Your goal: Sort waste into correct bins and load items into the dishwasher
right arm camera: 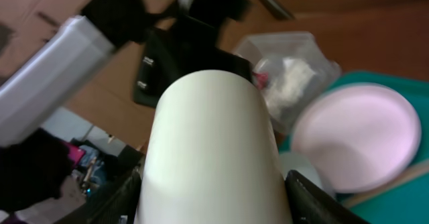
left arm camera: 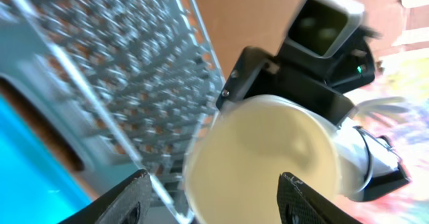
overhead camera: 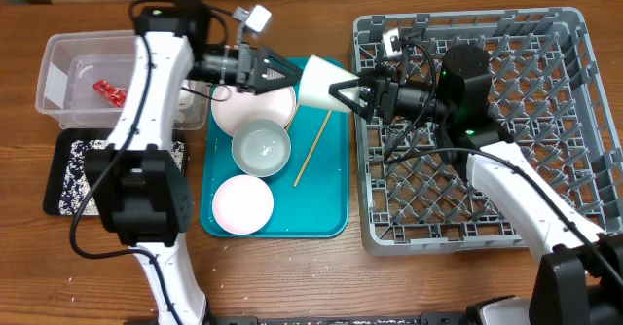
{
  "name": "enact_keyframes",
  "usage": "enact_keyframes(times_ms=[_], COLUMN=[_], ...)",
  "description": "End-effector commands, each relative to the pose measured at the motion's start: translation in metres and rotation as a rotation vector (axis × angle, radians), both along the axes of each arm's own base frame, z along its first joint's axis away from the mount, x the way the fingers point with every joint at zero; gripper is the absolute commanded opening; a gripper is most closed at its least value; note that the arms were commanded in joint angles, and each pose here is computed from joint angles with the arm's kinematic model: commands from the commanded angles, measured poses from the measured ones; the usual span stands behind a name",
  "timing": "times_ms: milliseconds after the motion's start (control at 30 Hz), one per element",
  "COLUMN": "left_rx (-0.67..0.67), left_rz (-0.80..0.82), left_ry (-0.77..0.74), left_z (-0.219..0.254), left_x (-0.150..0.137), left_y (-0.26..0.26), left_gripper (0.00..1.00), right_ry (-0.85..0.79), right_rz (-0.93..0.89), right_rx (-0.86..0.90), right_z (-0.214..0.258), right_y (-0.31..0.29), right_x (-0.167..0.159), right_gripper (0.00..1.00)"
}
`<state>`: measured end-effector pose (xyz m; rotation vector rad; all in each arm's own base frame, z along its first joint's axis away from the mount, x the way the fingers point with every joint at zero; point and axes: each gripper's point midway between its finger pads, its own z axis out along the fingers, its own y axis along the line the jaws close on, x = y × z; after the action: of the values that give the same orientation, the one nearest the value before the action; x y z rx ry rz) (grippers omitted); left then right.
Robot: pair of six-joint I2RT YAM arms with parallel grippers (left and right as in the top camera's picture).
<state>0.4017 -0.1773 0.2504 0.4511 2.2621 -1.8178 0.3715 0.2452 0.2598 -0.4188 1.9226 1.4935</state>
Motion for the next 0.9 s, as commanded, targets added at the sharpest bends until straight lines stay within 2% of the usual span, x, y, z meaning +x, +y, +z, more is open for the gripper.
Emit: enact_keyframes(times_ms=[0, 100, 200, 267, 333, 367, 500, 633, 733, 867], left_rx=[0.078, 0.138, 0.169, 0.207, 0.243, 0.304, 0.527, 0.756, 0.891, 0.985], left_rz=[0.072, 0.143, 0.253, 0.338, 0.404, 0.468, 0.611, 0.687, 0.709, 0.727], left_ry=[-0.052, -0.046, -0.047, -0.029, -0.019, -0.016, 0.019, 0.053, 0.064, 0.067], left_z=[-0.005, -0.013, -0.016, -0.02, -0.024, -0.031, -0.054, -0.078, -0.089, -0.094], left_x=[0.016, 0.032, 0.057, 0.072, 0.082, 0.088, 0.091, 0.088, 0.085, 0.084], left_y=[0.031, 0.052, 0.081, 0.103, 0.123, 0.146, 0.205, 0.241, 0.254, 0.264], left_gripper=[0.65, 0.66, 0.66, 0.6, 0.59, 0.57, 0.55, 0.59, 0.64, 0.73], right_ry=[0.029, 0.121, 0.235, 0.29, 0.321, 0.354, 0.485, 0.609, 0.667, 0.697], right_rz=[-0.108, -0.204, -0.388, -0.489, -0.545, -0.587, -0.584, -0.53, -0.541, -0.533], right_rx=[-0.057, -0.12, -0.26, -0.36, -0.438, -0.538, -0.748, -0.87, -0.923, -0.959], right_z=[-0.011, -0.023, -0.029, -0.025, -0.023, -0.025, -0.052, -0.071, -0.079, -0.087], right_y=[-0.013, -0.026, -0.053, -0.072, -0.084, -0.092, -0.1, -0.106, -0.115, -0.117], right_x=[0.015, 0.014, 0.002, -0.016, -0.031, -0.05, -0.097, -0.136, -0.148, -0.15], right_gripper=[0.52, 0.52, 0.53, 0.53, 0.53, 0.53, 0.54, 0.57, 0.57, 0.57])
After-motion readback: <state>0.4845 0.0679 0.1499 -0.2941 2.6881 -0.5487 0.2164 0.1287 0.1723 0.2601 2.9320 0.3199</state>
